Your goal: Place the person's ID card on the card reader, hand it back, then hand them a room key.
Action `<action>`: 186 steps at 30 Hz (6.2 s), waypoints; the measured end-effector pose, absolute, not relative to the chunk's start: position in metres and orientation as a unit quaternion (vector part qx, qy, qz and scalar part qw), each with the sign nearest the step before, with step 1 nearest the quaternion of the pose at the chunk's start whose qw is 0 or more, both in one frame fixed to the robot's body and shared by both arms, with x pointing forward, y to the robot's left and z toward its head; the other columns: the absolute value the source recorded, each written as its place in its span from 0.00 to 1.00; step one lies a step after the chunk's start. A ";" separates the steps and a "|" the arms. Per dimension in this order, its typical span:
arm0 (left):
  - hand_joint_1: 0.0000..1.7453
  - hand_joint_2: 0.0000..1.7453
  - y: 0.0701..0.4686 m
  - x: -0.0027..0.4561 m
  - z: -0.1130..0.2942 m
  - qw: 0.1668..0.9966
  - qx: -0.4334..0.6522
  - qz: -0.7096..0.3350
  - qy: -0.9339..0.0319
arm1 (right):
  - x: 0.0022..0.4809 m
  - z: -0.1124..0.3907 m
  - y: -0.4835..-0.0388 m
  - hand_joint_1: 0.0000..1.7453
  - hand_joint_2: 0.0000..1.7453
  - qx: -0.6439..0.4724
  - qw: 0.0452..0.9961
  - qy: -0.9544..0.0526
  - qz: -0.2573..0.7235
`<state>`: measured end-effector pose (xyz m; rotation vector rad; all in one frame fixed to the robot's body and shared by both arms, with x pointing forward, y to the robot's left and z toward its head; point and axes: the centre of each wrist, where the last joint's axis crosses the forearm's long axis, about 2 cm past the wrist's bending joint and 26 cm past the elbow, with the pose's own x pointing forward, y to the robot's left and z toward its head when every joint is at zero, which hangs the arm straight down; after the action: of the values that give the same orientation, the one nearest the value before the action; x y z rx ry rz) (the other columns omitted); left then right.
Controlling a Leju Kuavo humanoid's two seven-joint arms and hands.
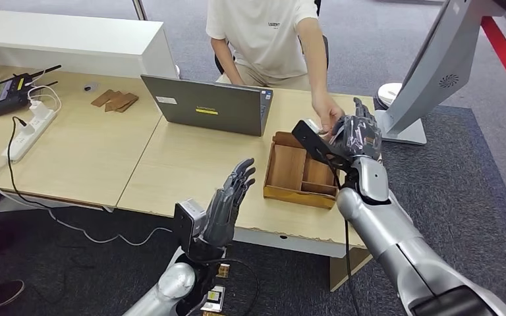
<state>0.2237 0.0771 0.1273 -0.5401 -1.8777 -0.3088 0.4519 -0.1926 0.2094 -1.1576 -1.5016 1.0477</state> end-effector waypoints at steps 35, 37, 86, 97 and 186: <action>0.00 0.00 0.070 0.234 0.123 0.545 -0.223 -0.132 -0.798 | 0.447 0.198 -0.223 0.00 1.00 -0.360 0.526 -0.727 0.255; 0.00 0.00 0.071 0.234 0.122 0.547 -0.212 -0.129 -0.800 | 0.441 0.193 -0.218 0.00 1.00 -0.336 0.537 -0.734 0.244; 0.00 0.00 0.084 0.234 0.121 0.549 -0.200 -0.116 -0.803 | 0.346 0.099 -0.188 0.00 1.00 -0.344 0.479 -0.670 0.451; 0.00 0.00 0.080 0.236 0.121 0.544 -0.210 -0.116 -0.804 | 0.354 0.094 -0.183 0.00 1.00 -0.369 0.461 -0.660 0.464; 0.00 0.00 0.081 0.212 0.122 0.564 -0.195 -0.107 -0.795 | 0.371 0.125 -0.185 1.00 1.00 -0.399 0.435 -0.713 0.377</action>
<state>0.2117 0.0814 0.1221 -0.4581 -1.8718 -0.2529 0.3709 -0.1849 0.1248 -0.9944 -1.7752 0.9396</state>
